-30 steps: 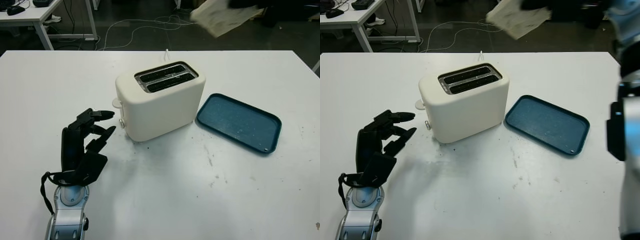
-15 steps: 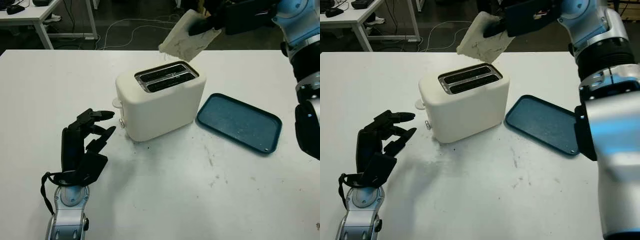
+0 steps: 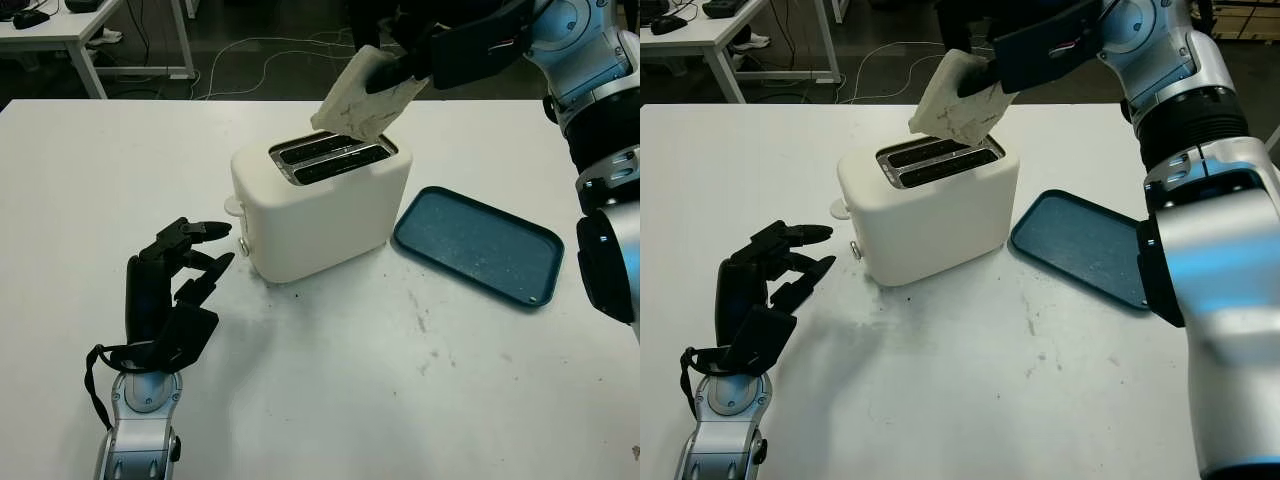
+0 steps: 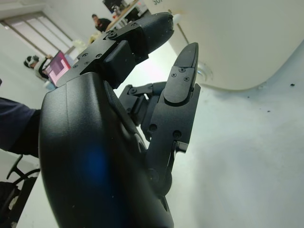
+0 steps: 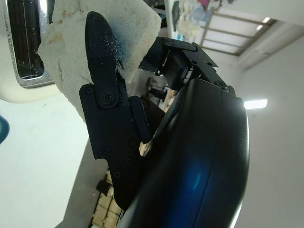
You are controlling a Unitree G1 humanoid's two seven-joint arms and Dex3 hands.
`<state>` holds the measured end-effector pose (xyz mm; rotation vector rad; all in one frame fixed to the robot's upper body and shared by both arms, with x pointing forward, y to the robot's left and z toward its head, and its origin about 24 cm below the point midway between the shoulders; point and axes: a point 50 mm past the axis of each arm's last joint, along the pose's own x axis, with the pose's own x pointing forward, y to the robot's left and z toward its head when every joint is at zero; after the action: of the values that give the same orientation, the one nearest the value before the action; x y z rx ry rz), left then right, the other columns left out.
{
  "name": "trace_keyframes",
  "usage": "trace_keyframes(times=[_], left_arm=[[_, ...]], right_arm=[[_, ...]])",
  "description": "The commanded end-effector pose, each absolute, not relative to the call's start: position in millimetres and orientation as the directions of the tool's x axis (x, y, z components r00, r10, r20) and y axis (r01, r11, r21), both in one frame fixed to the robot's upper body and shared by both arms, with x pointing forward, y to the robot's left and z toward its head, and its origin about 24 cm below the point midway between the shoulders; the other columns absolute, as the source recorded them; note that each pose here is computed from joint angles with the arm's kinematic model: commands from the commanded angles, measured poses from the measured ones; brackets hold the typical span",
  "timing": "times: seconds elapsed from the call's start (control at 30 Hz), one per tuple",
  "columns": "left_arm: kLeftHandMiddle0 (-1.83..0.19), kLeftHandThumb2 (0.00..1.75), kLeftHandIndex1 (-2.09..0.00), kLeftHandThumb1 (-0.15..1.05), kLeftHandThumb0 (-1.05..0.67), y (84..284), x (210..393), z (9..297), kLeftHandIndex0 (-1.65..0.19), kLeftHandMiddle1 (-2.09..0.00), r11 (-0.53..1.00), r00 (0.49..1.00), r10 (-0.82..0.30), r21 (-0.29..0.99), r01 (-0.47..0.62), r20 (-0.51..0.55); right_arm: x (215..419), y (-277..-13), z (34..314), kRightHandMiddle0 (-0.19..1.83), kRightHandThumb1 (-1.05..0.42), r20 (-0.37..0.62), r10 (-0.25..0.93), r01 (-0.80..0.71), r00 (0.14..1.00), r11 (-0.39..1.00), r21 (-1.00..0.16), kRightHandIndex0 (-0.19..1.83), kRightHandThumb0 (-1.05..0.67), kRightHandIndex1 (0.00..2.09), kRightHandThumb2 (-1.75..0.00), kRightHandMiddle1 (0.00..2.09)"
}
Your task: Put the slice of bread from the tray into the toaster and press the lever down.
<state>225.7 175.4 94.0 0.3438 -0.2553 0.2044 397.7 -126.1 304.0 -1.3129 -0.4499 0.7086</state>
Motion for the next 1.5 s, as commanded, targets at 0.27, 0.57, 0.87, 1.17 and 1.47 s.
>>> trace_keyframes(times=[0.27, 0.57, 0.87, 1.17, 1.47], left_arm=[[-0.68, 0.08, -0.66, 0.92, -0.23, 176.0, 223.8, 92, -0.74, -1.33, 0.916, 0.948, 0.161, 0.315, -0.248, 0.276], [-0.68, 0.08, -0.66, 0.92, -0.23, 175.0, 223.4, 93, -0.74, -1.35, 0.917, 0.947, 0.157, 0.313, -0.245, 0.282], [-0.68, 0.08, -0.65, 0.92, -0.22, 173.8, 222.9, 92, -0.74, -1.31, 0.917, 0.946, 0.157, 0.314, -0.246, 0.282], [-0.69, 0.09, -0.65, 0.92, -0.22, 172.8, 222.7, 91, -0.75, -1.31, 0.923, 0.949, 0.158, 0.301, -0.240, 0.272], [-0.67, 0.09, -0.65, 0.92, -0.21, 172.2, 222.9, 90, -0.74, -1.32, 0.923, 0.951, 0.147, 0.307, -0.231, 0.273]], right_arm=[[403, -123, 274, 0.90, -0.92, -0.189, 0.666, -0.273, 0.721, 0.023, -0.962, 1.11, -0.51, 1.75, -0.19, 1.75], [404, -116, 239, 0.88, -0.92, -0.293, 0.665, -0.368, 0.687, -0.029, -0.930, 1.06, -0.48, 1.75, -0.16, 1.73], [401, -107, 223, 0.86, -0.92, -0.295, 0.697, -0.341, 0.654, -0.076, -0.937, 1.08, -0.53, 1.75, -0.18, 1.70], [398, -103, 225, 0.68, -0.92, -0.331, 0.684, -0.280, 0.650, -0.189, -0.941, 0.18, -0.99, 0.99, -0.03, 0.23], [397, -103, 234, 0.63, -0.91, -0.218, 0.719, -0.190, 0.660, -0.121, -0.974, 0.09, -0.92, 0.80, -0.02, 0.05]])
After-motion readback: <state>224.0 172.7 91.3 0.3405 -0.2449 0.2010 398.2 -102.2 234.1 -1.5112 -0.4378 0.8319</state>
